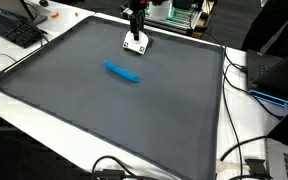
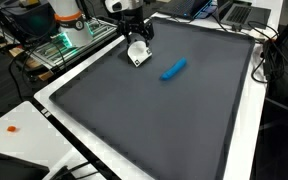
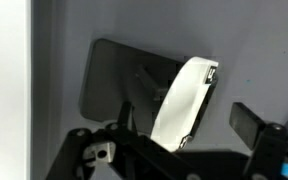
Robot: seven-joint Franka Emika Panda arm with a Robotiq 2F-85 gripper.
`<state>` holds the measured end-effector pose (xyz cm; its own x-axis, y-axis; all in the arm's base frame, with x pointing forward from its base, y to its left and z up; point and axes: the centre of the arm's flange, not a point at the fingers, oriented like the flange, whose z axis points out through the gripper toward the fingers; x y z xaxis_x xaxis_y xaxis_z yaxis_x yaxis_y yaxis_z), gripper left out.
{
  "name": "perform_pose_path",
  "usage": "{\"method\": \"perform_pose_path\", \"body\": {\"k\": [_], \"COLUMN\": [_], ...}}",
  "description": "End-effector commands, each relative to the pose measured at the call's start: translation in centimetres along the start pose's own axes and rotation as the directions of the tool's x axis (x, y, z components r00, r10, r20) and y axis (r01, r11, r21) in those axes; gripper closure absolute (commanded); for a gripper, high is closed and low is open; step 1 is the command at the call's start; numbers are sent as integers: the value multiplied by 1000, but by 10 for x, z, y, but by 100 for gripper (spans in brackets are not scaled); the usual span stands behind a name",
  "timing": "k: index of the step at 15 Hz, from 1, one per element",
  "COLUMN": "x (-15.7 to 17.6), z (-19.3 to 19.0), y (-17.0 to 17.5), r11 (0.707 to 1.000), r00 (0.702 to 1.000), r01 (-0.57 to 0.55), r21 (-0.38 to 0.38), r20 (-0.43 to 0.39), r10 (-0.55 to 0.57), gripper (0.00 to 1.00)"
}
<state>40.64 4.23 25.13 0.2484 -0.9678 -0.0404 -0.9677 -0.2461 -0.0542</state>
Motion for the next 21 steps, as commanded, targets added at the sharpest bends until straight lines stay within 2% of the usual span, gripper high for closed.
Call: {"method": "perform_pose_path", "body": {"k": [1, 8, 16, 19, 21], "x": [-3, -5, 0, 1, 1], "z": [6, 5, 9, 13, 14], "y": [-7, -14, -17, -18, -20], "r11": [999, 995, 991, 989, 988], "r00": [999, 997, 993, 991, 990], "r01": [-23, -63, -96, -115, -125], "r21": [29, 76, 96, 94, 93], "r20": [-36, -40, -59, -59, -55], "r10": [24, 66, 102, 121, 130], "gripper": [0, 0, 0, 3, 8]}}
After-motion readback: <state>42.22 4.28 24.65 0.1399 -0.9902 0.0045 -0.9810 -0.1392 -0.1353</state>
